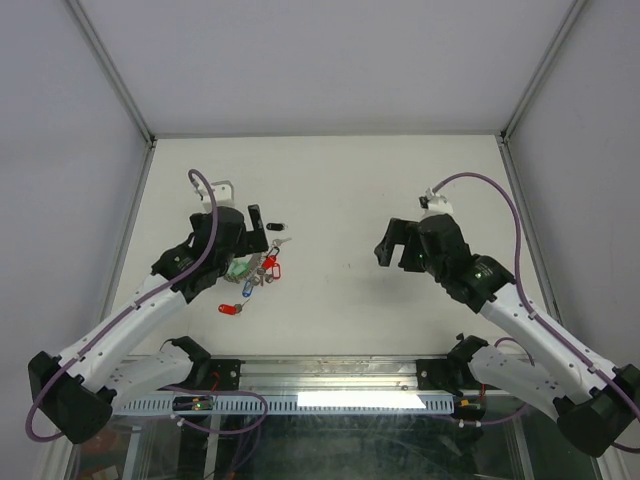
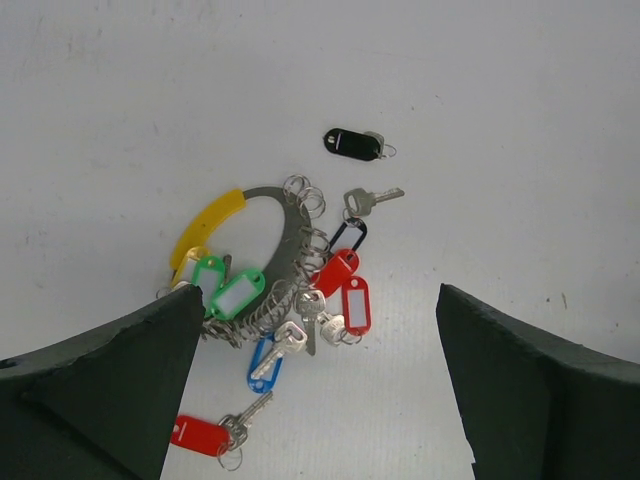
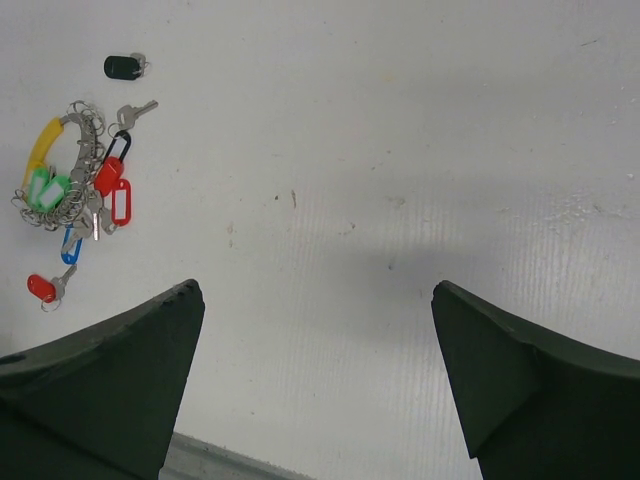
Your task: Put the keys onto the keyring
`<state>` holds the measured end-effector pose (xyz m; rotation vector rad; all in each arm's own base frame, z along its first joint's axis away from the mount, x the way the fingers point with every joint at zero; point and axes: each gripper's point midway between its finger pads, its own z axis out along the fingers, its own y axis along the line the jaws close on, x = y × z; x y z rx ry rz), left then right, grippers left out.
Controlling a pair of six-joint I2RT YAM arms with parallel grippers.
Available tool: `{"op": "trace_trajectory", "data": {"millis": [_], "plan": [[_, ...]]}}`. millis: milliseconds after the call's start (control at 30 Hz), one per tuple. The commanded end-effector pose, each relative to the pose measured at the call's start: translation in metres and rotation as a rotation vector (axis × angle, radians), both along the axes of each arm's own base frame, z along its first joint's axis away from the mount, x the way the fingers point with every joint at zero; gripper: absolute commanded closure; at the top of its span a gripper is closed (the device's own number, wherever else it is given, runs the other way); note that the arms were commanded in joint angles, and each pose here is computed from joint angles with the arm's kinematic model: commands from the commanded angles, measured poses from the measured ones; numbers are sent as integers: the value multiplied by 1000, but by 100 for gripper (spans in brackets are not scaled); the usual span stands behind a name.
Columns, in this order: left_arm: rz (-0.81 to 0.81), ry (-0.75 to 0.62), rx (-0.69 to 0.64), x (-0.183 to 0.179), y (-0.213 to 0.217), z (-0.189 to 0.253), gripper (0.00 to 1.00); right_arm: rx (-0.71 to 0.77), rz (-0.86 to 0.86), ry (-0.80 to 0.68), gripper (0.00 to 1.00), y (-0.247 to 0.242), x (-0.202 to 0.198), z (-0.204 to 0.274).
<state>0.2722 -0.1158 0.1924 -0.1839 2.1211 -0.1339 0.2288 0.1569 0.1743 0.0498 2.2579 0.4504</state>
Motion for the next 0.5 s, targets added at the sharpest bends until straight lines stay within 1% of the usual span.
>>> {"op": "trace_trajectory", "data": {"millis": [0, 67, 167, 267, 400, 467], "plan": [[-12, -44, -17, 17, 6, 15, 1, 53, -25, -102, 0, 1, 12, 28], [21, -1, -27, 24, 20, 5, 1, 56, -20, -89, 0, 4, 12, 25], [72, 63, -51, 30, 39, -11, 1, 48, 68, -65, 0, 17, 11, 21], [87, 77, -69, 33, 49, -17, 1, 58, 120, -50, 7, 28, 10, 19], [91, 131, -27, 37, 61, -31, 7, 72, 149, -32, 12, 34, 8, 15], [85, 191, 0, 39, 68, -46, 5, 87, 156, -28, 12, 36, 6, 14]]}}
